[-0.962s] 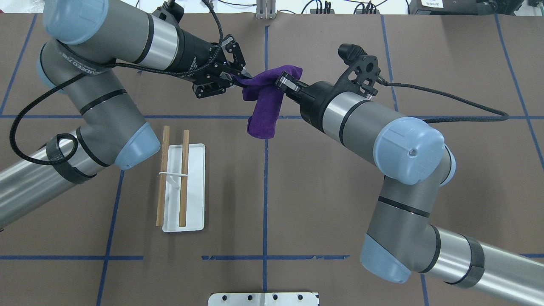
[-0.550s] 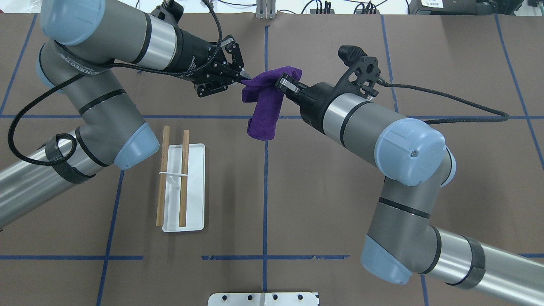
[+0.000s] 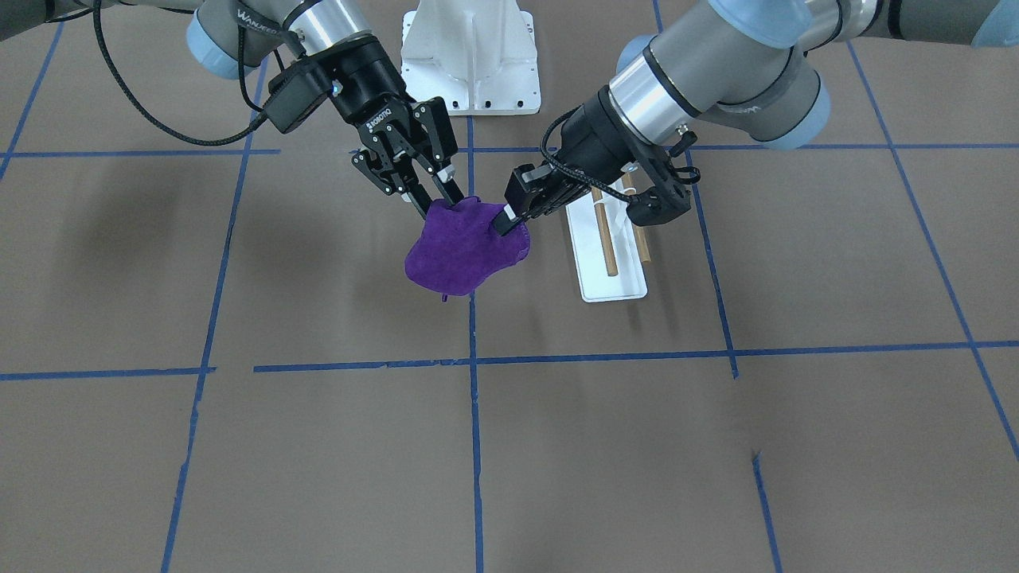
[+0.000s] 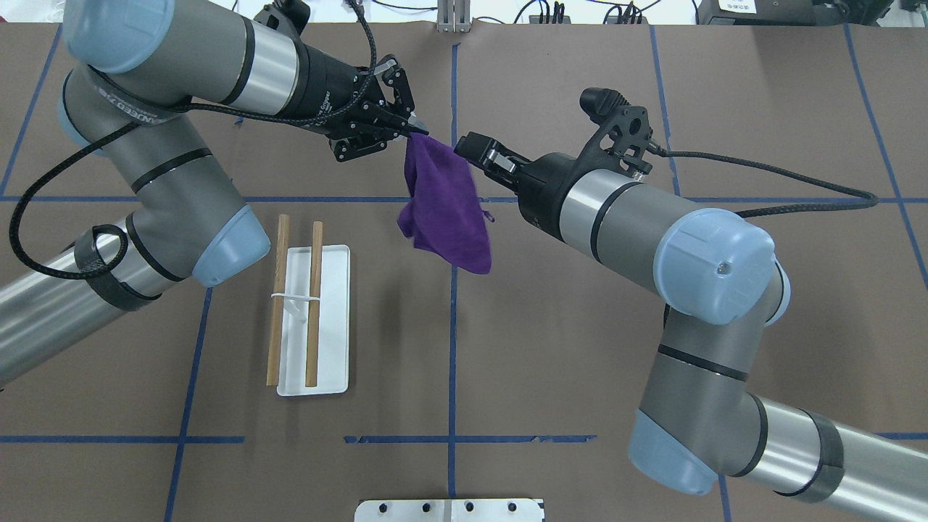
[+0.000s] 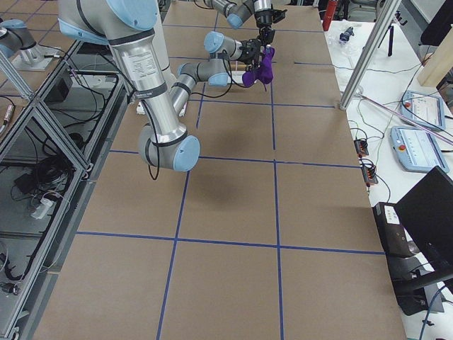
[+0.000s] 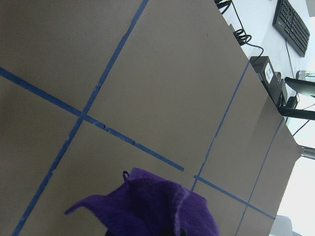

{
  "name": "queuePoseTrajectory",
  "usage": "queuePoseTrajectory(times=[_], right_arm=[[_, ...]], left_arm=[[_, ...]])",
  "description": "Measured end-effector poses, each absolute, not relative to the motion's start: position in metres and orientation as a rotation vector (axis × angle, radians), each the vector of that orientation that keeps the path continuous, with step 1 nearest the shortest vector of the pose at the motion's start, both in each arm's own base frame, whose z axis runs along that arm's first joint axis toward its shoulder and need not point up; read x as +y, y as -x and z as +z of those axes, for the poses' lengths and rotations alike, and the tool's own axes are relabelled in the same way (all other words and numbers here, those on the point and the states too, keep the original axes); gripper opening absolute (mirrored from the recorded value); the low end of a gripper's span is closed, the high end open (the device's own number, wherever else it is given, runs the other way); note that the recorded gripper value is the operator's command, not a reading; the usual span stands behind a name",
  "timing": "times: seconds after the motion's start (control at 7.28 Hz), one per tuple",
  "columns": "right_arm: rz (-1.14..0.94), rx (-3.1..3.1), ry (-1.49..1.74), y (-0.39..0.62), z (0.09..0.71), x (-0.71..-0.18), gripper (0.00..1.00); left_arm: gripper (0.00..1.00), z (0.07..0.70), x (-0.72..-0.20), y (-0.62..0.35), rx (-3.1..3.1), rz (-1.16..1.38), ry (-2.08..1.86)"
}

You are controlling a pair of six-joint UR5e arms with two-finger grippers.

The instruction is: Hang towel on rack

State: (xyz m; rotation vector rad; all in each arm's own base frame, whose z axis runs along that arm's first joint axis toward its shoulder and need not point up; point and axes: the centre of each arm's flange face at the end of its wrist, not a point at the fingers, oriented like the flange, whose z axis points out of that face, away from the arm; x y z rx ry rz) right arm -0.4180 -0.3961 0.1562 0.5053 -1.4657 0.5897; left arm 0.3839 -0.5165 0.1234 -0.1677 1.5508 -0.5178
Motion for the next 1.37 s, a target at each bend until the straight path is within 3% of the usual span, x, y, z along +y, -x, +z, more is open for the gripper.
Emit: queuePoseTrajectory(times=[0.41, 0.82, 1.37], right_arm=[[0.429, -1.327, -0.465, 0.377, 0.203, -0.391, 1.0], [0.299, -1.125, -0.375, 0.314, 0.234, -0.437, 1.0], [0.091, -0.872, -0.243, 0.168, 0.3, -0.503, 1.0]], left_arm=[[0.0, 0.114, -0.515, -0.377, 1.565, -0.515, 0.159], [0.0, 0.087, -0.501, -0.359, 1.589, -0.563, 0.11], [0.0, 0.043, -0.43, -0.329, 1.511, -0.784, 0.055]])
